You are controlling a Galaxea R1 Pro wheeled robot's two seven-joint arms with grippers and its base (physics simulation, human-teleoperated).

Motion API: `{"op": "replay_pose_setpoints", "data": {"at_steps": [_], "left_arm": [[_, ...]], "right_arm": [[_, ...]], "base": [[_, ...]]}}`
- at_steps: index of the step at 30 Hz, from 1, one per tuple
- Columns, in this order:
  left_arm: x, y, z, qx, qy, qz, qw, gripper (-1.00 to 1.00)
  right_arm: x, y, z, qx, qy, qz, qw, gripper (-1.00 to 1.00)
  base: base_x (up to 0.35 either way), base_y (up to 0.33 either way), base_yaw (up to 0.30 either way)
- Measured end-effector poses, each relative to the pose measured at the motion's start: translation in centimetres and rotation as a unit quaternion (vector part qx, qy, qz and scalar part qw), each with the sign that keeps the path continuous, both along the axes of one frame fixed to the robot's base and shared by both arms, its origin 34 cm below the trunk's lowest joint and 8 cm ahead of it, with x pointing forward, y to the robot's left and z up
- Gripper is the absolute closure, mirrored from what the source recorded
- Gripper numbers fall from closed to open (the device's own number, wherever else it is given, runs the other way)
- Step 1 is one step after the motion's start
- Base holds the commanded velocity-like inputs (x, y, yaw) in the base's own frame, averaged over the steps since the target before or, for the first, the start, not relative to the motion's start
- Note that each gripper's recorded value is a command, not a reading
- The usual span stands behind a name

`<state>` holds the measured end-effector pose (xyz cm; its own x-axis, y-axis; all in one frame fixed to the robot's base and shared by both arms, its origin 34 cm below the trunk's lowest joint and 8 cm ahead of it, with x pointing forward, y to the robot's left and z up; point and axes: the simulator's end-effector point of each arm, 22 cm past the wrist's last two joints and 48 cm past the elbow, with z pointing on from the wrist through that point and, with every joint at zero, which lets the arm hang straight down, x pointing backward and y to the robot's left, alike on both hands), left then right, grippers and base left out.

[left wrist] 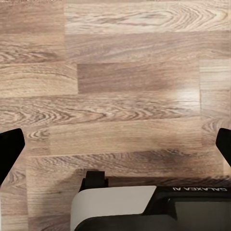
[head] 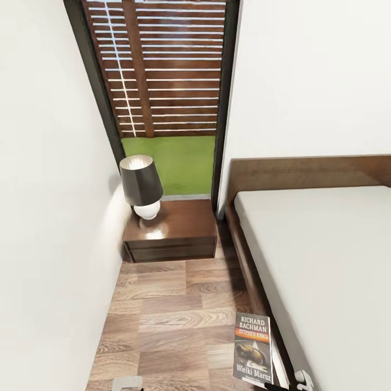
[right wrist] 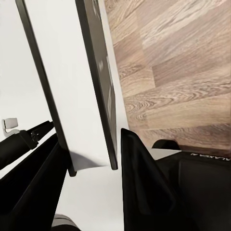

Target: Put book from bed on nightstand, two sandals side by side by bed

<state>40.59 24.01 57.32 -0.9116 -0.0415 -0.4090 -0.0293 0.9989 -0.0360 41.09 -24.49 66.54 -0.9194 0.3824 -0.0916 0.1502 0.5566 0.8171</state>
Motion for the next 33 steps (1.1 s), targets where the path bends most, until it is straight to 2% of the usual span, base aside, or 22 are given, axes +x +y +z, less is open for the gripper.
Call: {"op": "replay_pose_setpoints", "data": {"at_steps": [33], "left_arm": [[1.9, -0.5, 1.5, -0.003, -0.026, 0.000, 0.9996, -1.00]], "right_arm": [[1.5, 0.0, 1.5, 0.000, -0.027, -0.001, 0.9996, 1.00]], "base": [[0.000, 0.000, 0.000]]}}
